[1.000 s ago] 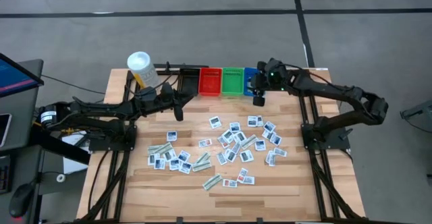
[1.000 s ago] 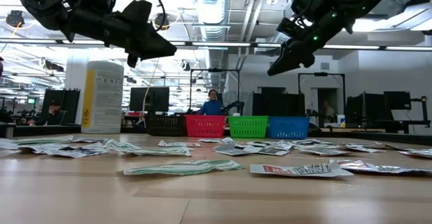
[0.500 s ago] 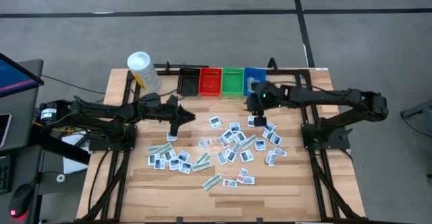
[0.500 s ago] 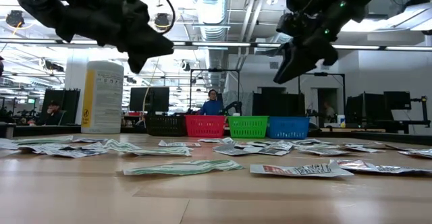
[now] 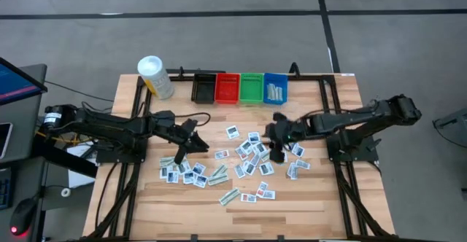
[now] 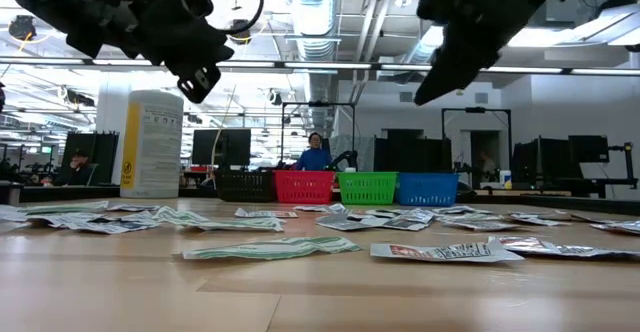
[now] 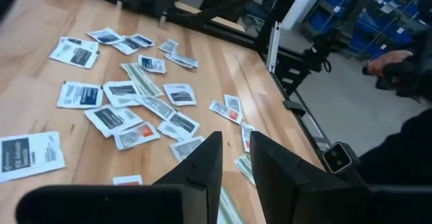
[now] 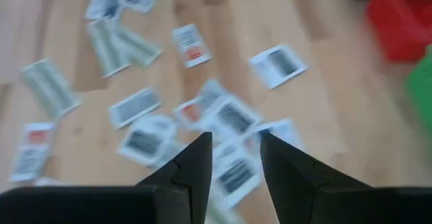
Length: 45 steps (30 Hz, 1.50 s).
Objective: Pick & Place First Aid Supplies
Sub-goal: Put the bandage pack into the blue bin
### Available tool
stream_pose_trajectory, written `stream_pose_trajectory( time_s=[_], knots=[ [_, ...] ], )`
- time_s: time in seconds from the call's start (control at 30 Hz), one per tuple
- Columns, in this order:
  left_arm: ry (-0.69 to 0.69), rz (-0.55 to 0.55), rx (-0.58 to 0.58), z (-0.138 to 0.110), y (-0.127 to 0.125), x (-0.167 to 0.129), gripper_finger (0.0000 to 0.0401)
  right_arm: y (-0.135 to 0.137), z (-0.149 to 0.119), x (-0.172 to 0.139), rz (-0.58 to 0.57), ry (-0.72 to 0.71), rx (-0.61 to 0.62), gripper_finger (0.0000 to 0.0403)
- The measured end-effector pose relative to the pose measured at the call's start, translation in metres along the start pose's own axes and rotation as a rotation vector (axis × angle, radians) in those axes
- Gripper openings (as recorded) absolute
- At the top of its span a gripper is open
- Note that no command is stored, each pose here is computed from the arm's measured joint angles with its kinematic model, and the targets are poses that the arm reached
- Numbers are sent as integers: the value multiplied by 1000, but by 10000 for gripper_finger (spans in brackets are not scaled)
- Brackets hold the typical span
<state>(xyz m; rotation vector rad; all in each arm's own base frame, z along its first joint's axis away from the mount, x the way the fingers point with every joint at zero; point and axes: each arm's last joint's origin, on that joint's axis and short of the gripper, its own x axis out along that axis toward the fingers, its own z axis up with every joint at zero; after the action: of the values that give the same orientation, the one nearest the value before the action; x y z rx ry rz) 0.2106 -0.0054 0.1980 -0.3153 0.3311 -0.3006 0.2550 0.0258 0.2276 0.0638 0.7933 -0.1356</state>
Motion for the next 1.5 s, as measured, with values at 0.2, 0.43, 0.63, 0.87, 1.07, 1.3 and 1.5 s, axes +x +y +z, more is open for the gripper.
stream_pose_trajectory(
  time_s=[0.2, 0.43, 0.63, 0.87, 1.07, 1.3, 1.5],
  knots=[
    [-13, 45, 24, 0, 1, 0, 76, 33, -15, 11, 1, 69, 96, 120],
    [-29, 83, 26, 1, 2, 0, 76, 57, -40, 40, -75, 181, 198, 120],
    [-29, 83, 26, 1, 2, 0, 76, 65, -53, 55, -113, 232, 255, 109],
    [-29, 83, 25, 1, 2, 0, 76, 68, -54, 66, -102, 214, 266, 96],
    [-24, 72, 25, 1, 0, 1, 76, 68, -57, 69, -114, 234, 258, 99],
    [-19, 57, 30, 0, -4, 2, 76, 62, -57, 73, -137, 244, 262, 103],
    [-19, 57, 30, 0, -3, 2, 76, 60, -64, 86, -160, 278, 246, 103]
  ],
)
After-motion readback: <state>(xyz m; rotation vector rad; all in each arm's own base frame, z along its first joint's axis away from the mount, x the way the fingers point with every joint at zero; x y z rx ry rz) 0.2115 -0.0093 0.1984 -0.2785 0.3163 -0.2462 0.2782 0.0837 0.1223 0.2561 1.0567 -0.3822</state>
